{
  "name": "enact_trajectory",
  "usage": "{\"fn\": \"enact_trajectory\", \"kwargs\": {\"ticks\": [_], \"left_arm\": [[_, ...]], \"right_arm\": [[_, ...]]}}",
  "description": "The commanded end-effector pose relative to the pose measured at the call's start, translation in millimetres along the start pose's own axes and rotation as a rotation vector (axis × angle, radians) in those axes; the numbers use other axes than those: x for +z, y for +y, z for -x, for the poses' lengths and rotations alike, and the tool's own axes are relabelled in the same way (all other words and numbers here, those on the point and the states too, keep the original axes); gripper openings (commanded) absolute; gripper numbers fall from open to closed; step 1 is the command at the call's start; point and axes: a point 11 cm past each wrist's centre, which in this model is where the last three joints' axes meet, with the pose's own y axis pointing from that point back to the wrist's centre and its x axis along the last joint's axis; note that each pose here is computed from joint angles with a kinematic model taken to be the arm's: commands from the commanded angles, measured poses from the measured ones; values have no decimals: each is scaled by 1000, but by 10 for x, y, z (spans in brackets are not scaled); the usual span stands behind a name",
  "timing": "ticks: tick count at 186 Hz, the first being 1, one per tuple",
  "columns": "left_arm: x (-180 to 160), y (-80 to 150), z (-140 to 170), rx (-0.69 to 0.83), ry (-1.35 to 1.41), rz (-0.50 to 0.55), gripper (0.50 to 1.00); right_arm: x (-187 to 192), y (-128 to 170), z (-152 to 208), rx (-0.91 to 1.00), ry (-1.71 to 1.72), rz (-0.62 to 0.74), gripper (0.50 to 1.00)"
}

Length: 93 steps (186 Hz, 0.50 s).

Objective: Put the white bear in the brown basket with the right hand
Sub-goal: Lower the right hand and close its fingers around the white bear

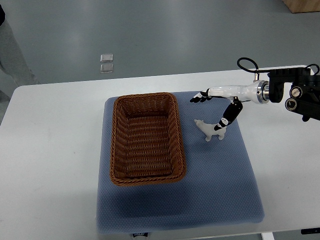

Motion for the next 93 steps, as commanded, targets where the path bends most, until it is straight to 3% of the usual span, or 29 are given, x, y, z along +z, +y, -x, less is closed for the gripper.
{"fn": "enact_trajectory", "kwargs": {"ticks": [1,36,93], "left_arm": [[0,0,0,0,0,0,1000],[0,0,0,0,0,0,1000],[0,0,0,0,0,0,1000]], "right_arm": [[26,-16,58,-7,-13,12,921],[166,-50,278,-41,-44,75,919],[194,-57,279,-37,-36,106,903]]}}
